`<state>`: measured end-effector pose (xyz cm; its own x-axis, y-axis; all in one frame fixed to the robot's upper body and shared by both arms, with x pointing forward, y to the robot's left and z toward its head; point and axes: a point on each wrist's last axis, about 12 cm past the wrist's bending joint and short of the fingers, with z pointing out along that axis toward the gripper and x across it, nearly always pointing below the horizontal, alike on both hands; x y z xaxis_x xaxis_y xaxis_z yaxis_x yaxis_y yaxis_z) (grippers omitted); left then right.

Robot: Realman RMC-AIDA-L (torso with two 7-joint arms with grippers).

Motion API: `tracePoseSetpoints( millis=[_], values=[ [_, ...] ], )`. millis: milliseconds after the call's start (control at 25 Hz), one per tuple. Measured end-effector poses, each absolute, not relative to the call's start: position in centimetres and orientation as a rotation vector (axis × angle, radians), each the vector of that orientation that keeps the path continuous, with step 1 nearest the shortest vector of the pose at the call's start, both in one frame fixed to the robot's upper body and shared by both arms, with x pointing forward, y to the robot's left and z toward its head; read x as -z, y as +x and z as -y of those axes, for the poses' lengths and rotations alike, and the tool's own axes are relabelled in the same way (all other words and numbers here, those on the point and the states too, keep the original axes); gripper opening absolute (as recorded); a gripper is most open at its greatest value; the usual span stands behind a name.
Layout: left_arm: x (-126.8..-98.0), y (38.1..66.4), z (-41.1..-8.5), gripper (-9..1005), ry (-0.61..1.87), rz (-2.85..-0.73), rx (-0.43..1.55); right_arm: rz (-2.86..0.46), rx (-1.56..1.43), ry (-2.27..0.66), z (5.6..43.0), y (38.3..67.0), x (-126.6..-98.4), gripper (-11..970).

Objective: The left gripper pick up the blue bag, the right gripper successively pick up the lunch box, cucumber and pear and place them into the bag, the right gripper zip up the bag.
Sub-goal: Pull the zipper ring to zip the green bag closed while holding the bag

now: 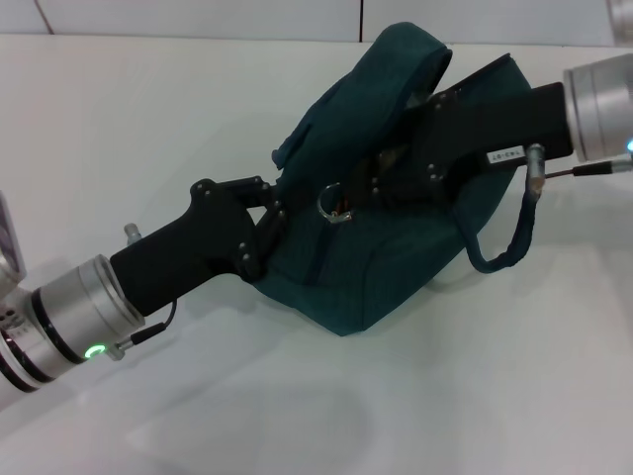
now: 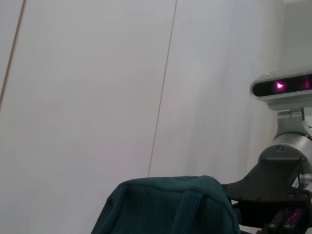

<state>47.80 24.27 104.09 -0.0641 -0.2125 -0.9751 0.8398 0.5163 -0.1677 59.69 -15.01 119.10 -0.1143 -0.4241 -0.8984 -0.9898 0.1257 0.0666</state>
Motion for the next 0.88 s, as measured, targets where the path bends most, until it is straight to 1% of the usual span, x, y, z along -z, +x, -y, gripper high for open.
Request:
tracePoseSetpoints(
  millis=[40, 280, 600, 880],
  values=[
    [-104.10, 47.80, -24.27, 54, 0.600, -1.370, 0.953, -1.659, -0.959, -1.395, 14.88, 59.74, -119.07, 519],
    [-104.05, 47.72, -24.16, 54, 0.614, -1.369, 0.955, -1.694, -1.031, -1.428, 14.17, 59.69, -118.82, 515],
    [-104.11, 47.70, -24.11, 53, 0.619, -1.361, 0.954, -1.795, -0.996, -1.461, 13.90, 59.95, -118.40, 507],
    [-104.10, 47.80, -24.09, 53, 0.630, -1.357, 0.939, -1.775, -0.986, -1.410, 14.54, 60.20, -118.52, 413]
  ],
)
